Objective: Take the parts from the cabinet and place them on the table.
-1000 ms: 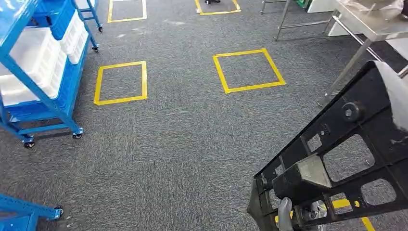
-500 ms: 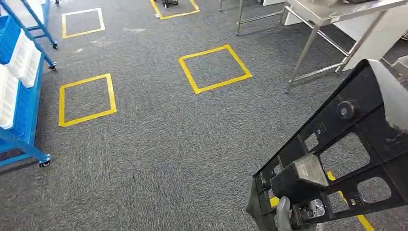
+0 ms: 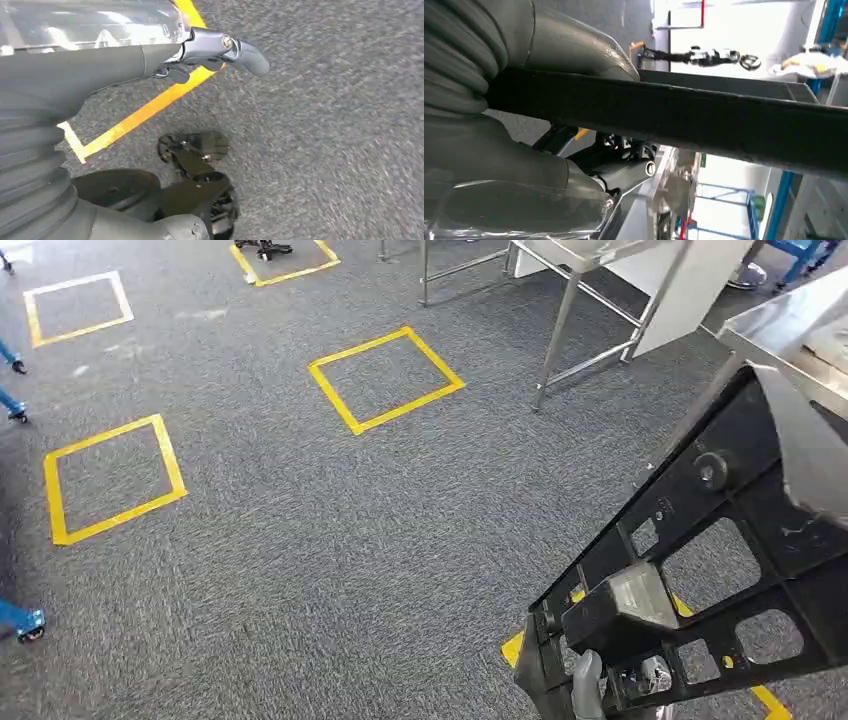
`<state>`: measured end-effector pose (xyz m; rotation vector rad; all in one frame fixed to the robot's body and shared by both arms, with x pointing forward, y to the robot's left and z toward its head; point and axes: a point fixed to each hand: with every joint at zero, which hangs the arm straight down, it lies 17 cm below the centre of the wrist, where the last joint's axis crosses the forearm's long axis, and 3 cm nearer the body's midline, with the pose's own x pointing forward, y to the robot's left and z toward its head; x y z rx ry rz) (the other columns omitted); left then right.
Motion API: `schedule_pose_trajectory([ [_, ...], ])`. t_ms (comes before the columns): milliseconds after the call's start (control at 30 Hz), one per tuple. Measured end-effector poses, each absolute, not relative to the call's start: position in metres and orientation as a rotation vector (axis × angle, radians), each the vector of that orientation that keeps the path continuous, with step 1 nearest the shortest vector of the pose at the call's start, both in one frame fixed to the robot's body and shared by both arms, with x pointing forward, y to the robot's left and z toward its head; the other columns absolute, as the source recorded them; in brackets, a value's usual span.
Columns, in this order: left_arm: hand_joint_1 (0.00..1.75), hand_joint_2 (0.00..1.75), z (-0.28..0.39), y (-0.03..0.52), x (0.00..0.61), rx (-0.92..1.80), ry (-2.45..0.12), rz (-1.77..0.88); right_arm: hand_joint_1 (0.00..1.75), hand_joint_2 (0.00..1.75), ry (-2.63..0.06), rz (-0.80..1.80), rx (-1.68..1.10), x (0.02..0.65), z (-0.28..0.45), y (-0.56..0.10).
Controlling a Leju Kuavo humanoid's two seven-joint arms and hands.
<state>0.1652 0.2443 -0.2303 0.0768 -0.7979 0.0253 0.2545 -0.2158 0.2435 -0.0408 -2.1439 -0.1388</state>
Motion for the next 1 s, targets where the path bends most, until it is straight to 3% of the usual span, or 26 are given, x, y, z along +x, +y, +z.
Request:
schedule_pose_trajectory([
  [1000,0.00,1.75,-0.2284,0.2401,0.1666,0.059,-0.811,0.028,1.75,1.75,-2.129,-0.140,-0.044,0.2554,0.2410,-0.2143],
])
